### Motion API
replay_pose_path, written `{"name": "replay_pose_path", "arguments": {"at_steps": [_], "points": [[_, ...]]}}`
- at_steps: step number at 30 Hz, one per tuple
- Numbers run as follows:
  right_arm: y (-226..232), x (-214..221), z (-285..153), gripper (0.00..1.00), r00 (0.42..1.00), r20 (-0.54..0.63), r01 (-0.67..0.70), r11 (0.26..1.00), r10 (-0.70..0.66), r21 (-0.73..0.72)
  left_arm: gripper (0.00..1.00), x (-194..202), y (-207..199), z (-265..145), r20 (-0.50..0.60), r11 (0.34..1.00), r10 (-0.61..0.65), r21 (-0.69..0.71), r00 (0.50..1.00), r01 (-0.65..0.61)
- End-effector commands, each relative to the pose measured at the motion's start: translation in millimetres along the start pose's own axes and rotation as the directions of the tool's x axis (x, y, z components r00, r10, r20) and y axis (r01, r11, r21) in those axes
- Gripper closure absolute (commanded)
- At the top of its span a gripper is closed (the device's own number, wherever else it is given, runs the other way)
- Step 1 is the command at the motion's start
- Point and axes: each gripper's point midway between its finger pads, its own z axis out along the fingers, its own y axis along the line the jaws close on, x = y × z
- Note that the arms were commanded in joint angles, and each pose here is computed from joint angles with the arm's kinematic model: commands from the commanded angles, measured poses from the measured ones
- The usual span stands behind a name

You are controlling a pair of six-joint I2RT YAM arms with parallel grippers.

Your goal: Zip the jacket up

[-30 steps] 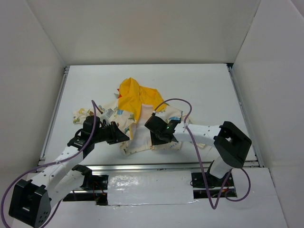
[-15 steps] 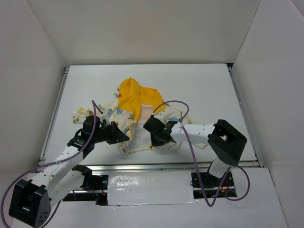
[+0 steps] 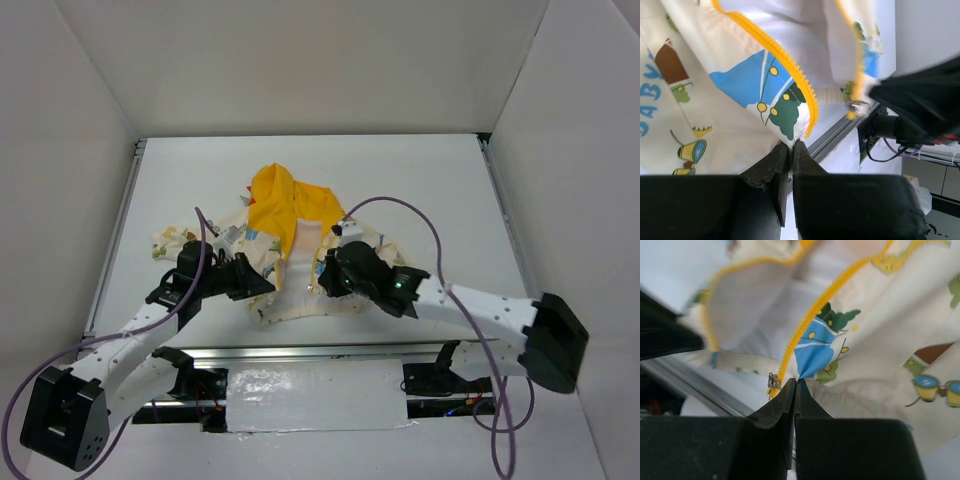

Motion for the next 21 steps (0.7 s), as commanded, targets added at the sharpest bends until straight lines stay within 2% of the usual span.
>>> {"name": "replay_pose_path", "arguments": {"at_steps": [1,2,3,4,5,6,7,8,9,10,11,12,13,14,15,17,18,20,21], "points": [[38.7,-50.7,-35.1,1.0,0.953,0.3,0.121,0.962,-0.044,-0.244,1.0,-27.0,-31.6,2.8,0.074,0.992,0.042,0.115,0.996,-0.051],[43.2,-54.7,-44.6,1.0,0.928,0.363,0.191,0.94,-0.08,-0.282,1.0,-28.6,-33.2,5.1,0.075,0.991,0.043,0.126,0.996,-0.052],[55.7,-52.0,-63.7,1.0,0.894,0.443,0.26,0.881,-0.066,-0.395,1.0,-30.3,-37.1,6.2,0.078,0.987,0.048,0.147,0.996,-0.059],[58.8,-46.0,-70.6,1.0,0.86,0.496,0.356,0.836,-0.119,-0.418,1.0,-36.2,-42.9,8.6,0.093,0.983,0.053,0.172,0.994,-0.068],[65.0,-31.8,-76.6,1.0,0.841,0.519,0.429,0.773,-0.154,-0.467,1.0,-36.5,-47.1,9.6,0.088,0.978,0.058,0.192,0.994,-0.075],[63.7,-28.2,-75.0,1.0,0.825,0.526,0.475,0.759,-0.207,-0.446,1.0,-41.1,-55.7,10.0,0.102,0.97,0.069,0.225,0.992,-0.09],[58.3,-28.0,-64.9,1.0,0.811,0.512,0.508,0.775,-0.282,-0.376,1.0,-41.1,-56.8,12.5,0.094,0.969,0.065,0.234,0.993,-0.085],[29.0,-48.7,-50.9,1.0,0.83,0.444,0.447,0.879,-0.337,-0.167,1.0,-41.6,-58.4,13.7,0.093,0.968,0.063,0.238,0.994,-0.083],[9.8,-45.7,-32.2,1.0,0.841,0.373,0.435,0.899,-0.391,-0.039,1.0,-43.7,-60.0,14.4,0.098,0.967,0.065,0.238,0.993,-0.087],[-0.4,-52.6,-31.6,1.0,0.831,0.369,0.428,0.902,-0.417,0.056,1.0,-44.9,-58.4,16.3,0.098,0.97,0.062,0.23,0.993,-0.083],[-3.7,-60.1,-35.1,1.0,0.815,0.414,0.401,0.91,-0.406,0.103,1.0,-44.9,-59.6,16.8,0.097,0.969,0.065,0.23,0.993,-0.086],[9.5,-70.7,-54.2,1.0,0.791,0.497,0.395,0.918,-0.356,0.027,1.0,-46.3,-59.3,17.5,0.101,0.97,0.068,0.224,0.993,-0.089],[8.5,-53.9,-53.7,1.0,0.768,0.514,0.455,0.89,-0.381,-0.02,1.0,-46.6,-59.6,17.4,0.102,0.971,0.072,0.222,0.992,-0.093],[29.3,-69.2,-71.0,1.0,0.715,0.622,0.471,0.877,-0.32,-0.091,1.0,-46.8,-59.7,17.4,0.104,0.971,0.079,0.219,0.991,-0.1],[19.8,-75.3,-68.0,1.0,0.707,0.629,0.436,0.899,-0.323,-0.03,1.0,-49.5,-60.3,17.6,0.114,0.972,0.081,0.21,0.99,-0.104],[-1.5,-92.7,-58.5,1.0,0.73,0.57,0.339,0.924,-0.378,0.178,1.0,-48.8,-59.1,17.5,0.112,0.975,0.092,0.19,0.99,-0.112],[4.4,-84.6,-51.5,1.0,0.722,0.521,0.408,0.888,-0.455,0.212,1.0,-52.4,-61.1,16.4,0.126,0.976,0.099,0.182,0.987,-0.121],[48.1,-68.1,-69.0,1.0,0.689,0.598,0.533,0.845,-0.41,-0.035,1.0,-51.7,-57.9,16.3,0.121,0.979,0.111,0.158,0.986,-0.129],[77.7,-69.8,-108.6,1.0,0.643,0.714,0.583,0.782,-0.278,-0.22,1.0,-53.5,-59.0,15.2,0.128,0.979,0.118,0.152,0.985,-0.137]]}}
